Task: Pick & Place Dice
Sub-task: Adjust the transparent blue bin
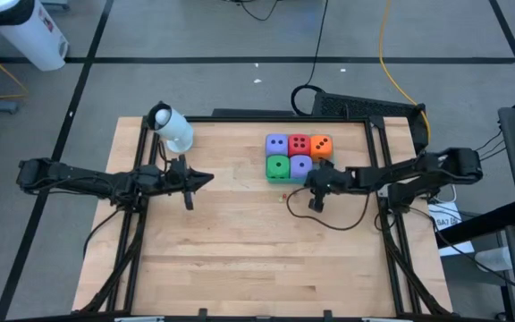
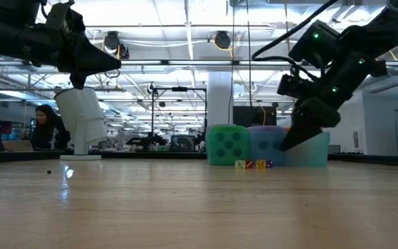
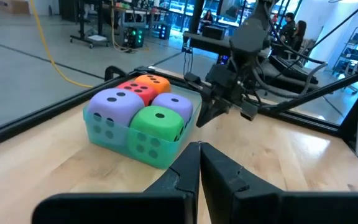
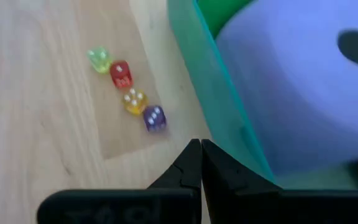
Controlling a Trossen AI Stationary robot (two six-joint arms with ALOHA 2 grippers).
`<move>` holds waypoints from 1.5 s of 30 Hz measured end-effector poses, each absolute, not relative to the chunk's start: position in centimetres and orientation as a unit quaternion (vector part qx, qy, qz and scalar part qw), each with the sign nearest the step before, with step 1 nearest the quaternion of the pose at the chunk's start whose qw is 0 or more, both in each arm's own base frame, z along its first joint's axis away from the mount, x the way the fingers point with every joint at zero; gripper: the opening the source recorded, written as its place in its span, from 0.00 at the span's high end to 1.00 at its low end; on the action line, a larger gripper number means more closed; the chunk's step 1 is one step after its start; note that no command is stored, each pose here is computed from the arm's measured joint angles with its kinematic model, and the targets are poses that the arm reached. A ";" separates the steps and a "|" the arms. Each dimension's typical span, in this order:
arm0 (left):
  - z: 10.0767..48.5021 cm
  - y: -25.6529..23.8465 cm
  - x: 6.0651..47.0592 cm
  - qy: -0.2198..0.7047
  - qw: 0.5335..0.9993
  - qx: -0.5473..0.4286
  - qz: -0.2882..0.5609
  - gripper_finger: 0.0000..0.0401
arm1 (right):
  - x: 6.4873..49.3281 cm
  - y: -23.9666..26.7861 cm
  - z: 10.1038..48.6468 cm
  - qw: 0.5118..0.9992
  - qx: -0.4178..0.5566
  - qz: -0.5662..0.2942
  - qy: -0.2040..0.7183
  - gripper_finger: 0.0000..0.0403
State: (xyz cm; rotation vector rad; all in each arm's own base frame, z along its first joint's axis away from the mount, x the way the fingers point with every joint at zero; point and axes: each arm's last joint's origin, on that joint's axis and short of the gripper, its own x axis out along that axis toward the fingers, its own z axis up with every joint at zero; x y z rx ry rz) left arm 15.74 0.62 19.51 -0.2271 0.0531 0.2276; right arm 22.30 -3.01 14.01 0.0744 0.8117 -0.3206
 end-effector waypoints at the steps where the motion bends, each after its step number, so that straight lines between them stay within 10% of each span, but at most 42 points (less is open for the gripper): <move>1: 19.5 0.6 15.7 0.029 0.986 -0.116 0.114 0.95 | 22.5 -3.3 14.0 0.909 0.040 -0.150 0.387 1.00; 32: 19.3 0.6 15.7 0.034 0.985 -0.129 0.114 0.95 | 25.2 -4.7 16.8 0.948 0.027 -0.099 0.301 1.00; 45: 19.3 0.6 15.7 0.034 0.984 -0.131 0.112 0.95 | 17.9 -5.5 22.6 0.819 0.083 -0.380 0.422 1.00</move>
